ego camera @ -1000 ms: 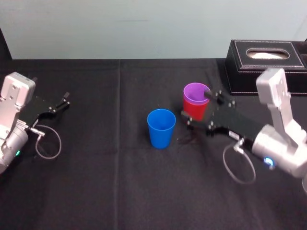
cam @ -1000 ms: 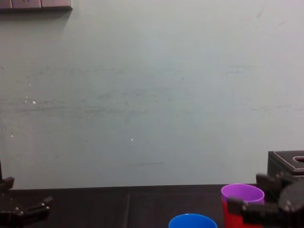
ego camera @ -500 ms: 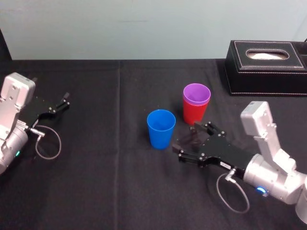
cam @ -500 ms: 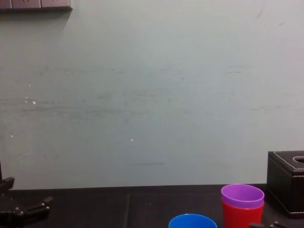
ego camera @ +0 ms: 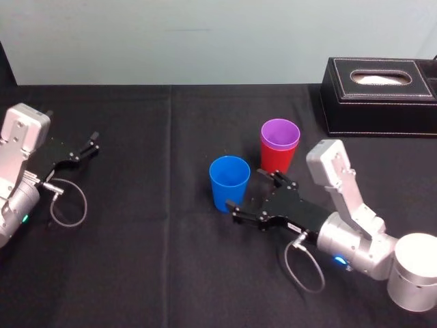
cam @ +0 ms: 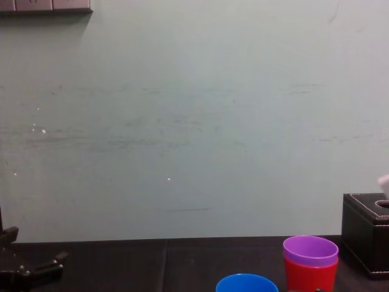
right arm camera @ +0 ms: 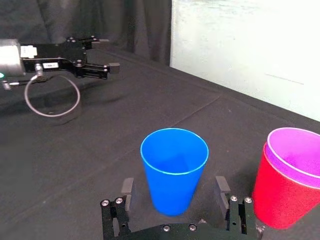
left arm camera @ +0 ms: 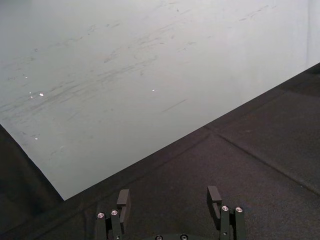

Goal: Stack the three plastic cups sequentially using one hand.

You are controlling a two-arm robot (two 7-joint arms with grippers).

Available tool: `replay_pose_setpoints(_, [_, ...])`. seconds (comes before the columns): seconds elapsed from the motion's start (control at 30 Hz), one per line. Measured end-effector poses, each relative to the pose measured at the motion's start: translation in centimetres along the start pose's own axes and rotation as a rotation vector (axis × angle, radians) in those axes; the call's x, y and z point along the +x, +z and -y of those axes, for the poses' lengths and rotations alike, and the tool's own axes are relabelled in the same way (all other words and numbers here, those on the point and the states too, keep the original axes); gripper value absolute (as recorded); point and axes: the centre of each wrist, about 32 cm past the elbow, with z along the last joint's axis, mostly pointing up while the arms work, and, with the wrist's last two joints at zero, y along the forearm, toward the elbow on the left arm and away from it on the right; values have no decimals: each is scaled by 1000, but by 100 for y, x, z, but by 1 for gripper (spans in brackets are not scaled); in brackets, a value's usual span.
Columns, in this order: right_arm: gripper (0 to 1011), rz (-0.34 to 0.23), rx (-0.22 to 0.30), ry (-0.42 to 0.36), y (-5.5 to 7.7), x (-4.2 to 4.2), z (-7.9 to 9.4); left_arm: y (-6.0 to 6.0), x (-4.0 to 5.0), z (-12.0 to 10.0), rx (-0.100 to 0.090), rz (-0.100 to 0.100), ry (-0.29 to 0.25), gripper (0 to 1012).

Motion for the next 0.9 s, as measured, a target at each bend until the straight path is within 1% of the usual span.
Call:
replay_pose_setpoints(0.27, [1003,-8,16,-29,-5,-19,-204,0,0,0,0,0,0,1005])
replay_pose_setpoints(0.5, [1003,-8,30,-47,-10,-41,-313,0,0,0,0,0,0,1005])
replay_pose_setpoints(0.7, [1003,-19,31,-49,-17,-48,-372,0,0,0,0,0,0,1005])
replay_pose_setpoints(0.9, [1003,-18,31,-49,-18,-45,-368,0,0,0,0,0,0,1004])
